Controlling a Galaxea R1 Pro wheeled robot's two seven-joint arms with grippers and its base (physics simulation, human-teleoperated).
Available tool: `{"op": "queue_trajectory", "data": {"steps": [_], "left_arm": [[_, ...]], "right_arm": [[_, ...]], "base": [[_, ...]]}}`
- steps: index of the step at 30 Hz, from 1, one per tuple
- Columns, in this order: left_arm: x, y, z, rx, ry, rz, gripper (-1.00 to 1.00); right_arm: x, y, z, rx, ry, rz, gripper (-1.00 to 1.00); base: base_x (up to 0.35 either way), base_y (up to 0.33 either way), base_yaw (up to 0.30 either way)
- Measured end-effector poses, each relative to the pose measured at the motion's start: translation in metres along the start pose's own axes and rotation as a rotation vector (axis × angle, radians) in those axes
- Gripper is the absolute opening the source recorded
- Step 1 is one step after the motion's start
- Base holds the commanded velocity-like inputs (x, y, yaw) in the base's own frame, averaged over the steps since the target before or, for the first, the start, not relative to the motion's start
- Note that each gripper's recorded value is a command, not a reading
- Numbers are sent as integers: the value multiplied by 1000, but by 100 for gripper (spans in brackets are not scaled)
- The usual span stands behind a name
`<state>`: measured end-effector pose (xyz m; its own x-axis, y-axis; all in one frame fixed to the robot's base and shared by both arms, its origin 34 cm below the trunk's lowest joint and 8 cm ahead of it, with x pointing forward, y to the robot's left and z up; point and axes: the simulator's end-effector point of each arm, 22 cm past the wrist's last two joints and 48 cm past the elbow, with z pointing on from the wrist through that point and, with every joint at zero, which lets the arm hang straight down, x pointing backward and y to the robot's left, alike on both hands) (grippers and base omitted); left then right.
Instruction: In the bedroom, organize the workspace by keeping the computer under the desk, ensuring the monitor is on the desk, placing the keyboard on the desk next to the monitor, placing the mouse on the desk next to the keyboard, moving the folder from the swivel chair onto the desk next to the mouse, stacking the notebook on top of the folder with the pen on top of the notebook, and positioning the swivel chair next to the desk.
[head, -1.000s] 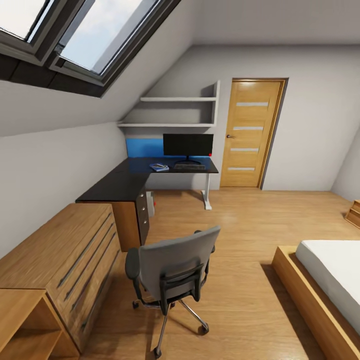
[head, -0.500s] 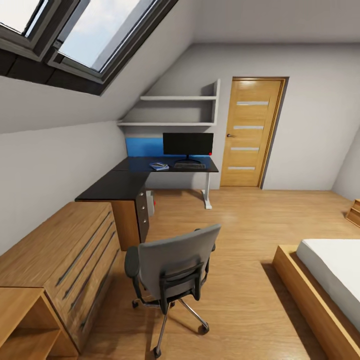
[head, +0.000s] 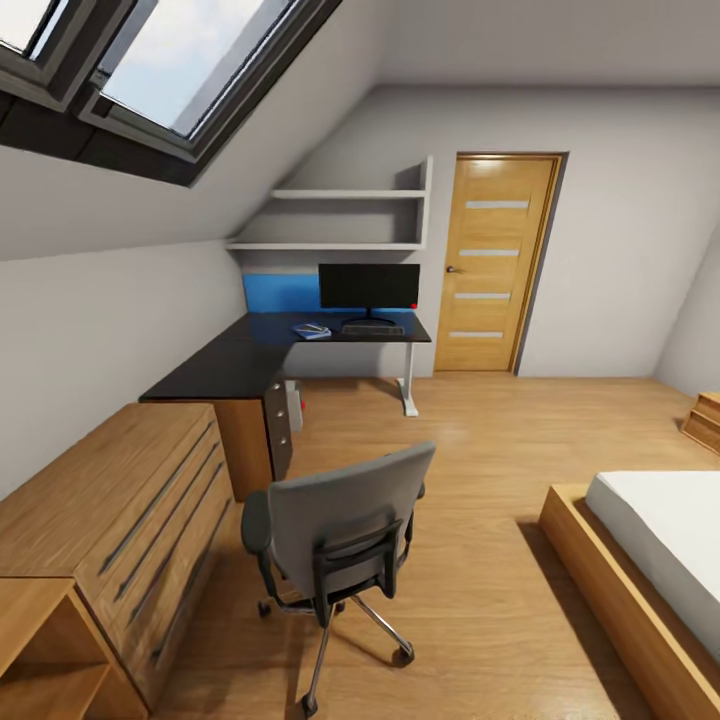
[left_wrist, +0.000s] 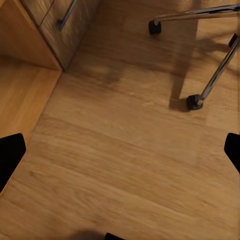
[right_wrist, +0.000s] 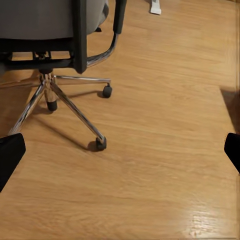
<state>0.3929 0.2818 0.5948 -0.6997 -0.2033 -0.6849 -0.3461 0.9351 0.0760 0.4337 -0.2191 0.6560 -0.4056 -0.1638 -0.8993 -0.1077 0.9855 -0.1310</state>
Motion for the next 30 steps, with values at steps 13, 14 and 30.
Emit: {"op": "queue_trajectory", "data": {"steps": [13, 14, 30], "left_arm": [[11, -1, 14, 0, -1, -6, 100], [12, -2, 15, 0, 0, -7, 100], [-23, -56, 68, 61, 174, 23, 100]], "right_arm": [[14, 4, 9, -6, -3, 0, 100], [15, 5, 10, -6, -4, 0, 100], [-59, -33, 135, 134, 27, 102, 100]], "base": [[0, 0, -96], [0, 0, 0], [0, 0, 0]]}}
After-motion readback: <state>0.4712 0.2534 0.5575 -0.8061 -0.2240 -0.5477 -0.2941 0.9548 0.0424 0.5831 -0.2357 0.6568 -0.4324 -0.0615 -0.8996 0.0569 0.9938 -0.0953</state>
